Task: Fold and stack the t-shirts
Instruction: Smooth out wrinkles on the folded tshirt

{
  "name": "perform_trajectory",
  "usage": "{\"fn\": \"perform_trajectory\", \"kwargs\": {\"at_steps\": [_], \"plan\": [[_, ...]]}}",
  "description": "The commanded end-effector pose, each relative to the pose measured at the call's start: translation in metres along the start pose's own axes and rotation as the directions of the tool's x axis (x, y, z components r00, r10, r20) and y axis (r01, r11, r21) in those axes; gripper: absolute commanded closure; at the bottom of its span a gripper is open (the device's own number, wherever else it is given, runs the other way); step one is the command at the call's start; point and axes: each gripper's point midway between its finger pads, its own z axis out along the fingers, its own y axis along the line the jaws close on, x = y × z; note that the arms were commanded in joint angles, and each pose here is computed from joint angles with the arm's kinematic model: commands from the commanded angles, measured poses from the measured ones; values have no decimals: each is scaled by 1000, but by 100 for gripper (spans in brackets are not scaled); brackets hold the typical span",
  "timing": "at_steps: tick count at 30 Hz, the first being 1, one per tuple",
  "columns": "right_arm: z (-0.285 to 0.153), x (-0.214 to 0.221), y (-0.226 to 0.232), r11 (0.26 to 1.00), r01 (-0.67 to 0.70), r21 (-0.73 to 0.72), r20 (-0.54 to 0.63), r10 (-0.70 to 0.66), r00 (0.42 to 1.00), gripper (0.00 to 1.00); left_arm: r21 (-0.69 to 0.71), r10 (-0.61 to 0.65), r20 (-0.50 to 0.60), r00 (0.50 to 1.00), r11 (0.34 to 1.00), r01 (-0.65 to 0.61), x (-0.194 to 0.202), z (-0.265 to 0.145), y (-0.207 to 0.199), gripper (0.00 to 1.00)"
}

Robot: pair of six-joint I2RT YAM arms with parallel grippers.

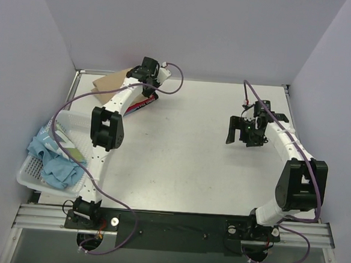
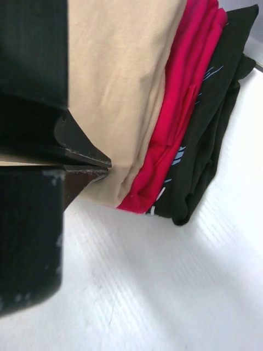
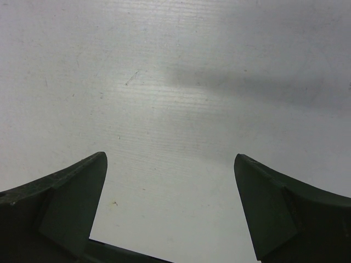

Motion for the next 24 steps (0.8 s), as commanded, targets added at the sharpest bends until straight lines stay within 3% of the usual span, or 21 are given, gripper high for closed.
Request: {"fn": "perform_trajectory", "kwargs": {"at_steps": [1, 2, 4, 6, 10, 13, 17, 18, 21, 22, 24], "plan": [[-15, -9, -5, 999, 26, 29, 70, -28, 997, 5, 21, 14, 205, 979, 1000, -19, -62, -93, 10, 82], [-17, -12, -6, 999, 29, 36, 86, -32, 996, 5, 21, 13, 221, 975, 1000, -19, -64, -116, 12, 69], [-19, -21, -8, 998, 37, 47, 141, -43, 989, 5, 107, -17, 269, 963, 994, -13, -64, -146, -3, 53], [-21, -25, -8, 997, 49, 52, 197, -59, 979, 5, 166, -41, 319, 947, 986, -13, -56, -172, -16, 46], [-28, -41, -5, 997, 67, 50, 353, -80, 932, 0, 225, -31, 416, 909, 972, -70, -20, -222, -45, 41], [-32, -43, -5, 997, 54, 47, 443, -70, 894, 0, 233, -46, 390, 920, 971, -50, 22, -237, -64, 36], [-38, -42, -3, 997, 70, 41, 555, -81, 828, 0, 179, -229, 357, 906, 968, 174, 71, -244, -79, 35], [-36, -37, -4, 996, 76, 41, 576, -85, 813, 0, 160, -289, 307, 907, 955, 250, 97, -235, -90, 36], [-35, -32, -6, 996, 78, 41, 627, -86, 774, 0, 146, -402, 344, 849, 916, 374, 117, -230, -98, 34], [-33, -29, -6, 996, 77, 39, 648, -84, 757, 0, 169, -448, 322, 834, 894, 414, 134, -227, -108, 20], [-33, -26, -10, 997, 64, 51, 677, -82, 732, 0, 177, -467, 320, 824, 884, 432, 153, -223, -114, 17]]}}
